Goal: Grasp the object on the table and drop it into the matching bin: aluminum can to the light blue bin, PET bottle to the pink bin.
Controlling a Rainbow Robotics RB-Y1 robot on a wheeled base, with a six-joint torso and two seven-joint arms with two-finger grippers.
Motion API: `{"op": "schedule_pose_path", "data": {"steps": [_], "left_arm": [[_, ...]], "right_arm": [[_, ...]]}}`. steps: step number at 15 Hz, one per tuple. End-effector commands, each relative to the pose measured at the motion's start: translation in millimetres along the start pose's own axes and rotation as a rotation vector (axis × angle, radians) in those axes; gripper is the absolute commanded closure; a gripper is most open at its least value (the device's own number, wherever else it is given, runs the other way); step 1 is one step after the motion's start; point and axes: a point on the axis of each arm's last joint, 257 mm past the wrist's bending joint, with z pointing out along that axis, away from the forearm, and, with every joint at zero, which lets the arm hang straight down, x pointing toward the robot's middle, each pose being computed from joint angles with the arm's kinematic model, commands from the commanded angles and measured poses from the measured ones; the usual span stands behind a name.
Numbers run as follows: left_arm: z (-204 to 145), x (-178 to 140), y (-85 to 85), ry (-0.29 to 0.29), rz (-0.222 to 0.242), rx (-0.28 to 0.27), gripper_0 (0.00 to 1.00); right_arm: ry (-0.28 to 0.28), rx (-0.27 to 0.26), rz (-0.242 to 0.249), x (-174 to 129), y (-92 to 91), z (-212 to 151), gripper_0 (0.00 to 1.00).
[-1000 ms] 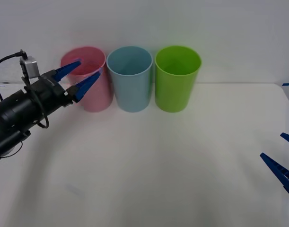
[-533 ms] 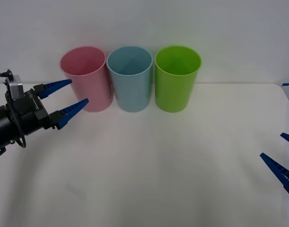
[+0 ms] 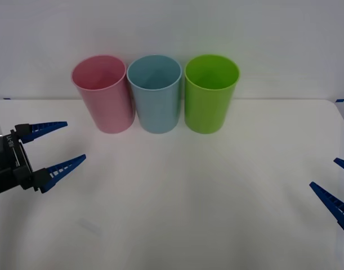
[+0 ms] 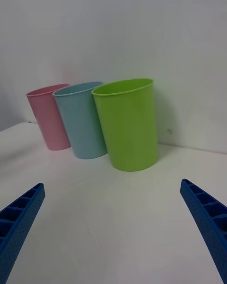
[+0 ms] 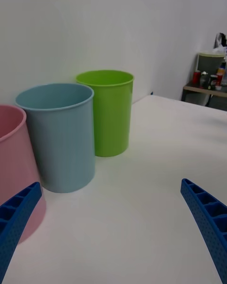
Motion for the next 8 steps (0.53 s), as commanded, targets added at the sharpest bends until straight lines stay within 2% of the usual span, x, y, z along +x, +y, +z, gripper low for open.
{"op": "schedule_pose_path", "data": {"steps": [1, 4, 8], "left_arm": [[-21.6, 7.0, -6.8, 0.065, 0.044, -0.02, 0.0], [-46.9, 15.6, -18.2, 0.134, 0.062, -0.03, 0.0], [-66.8, 33.4, -27.5, 0.161, 0.004, -0.058, 0.0]], "right_arm": [[0.0, 0.0, 0.0, 0.0, 0.0, 0.0, 0.0], [0.0, 0.0, 0.0, 0.0, 0.0, 0.0, 0.0], [0.0, 0.0, 0.0, 0.0, 0.0, 0.0, 0.0]]}}
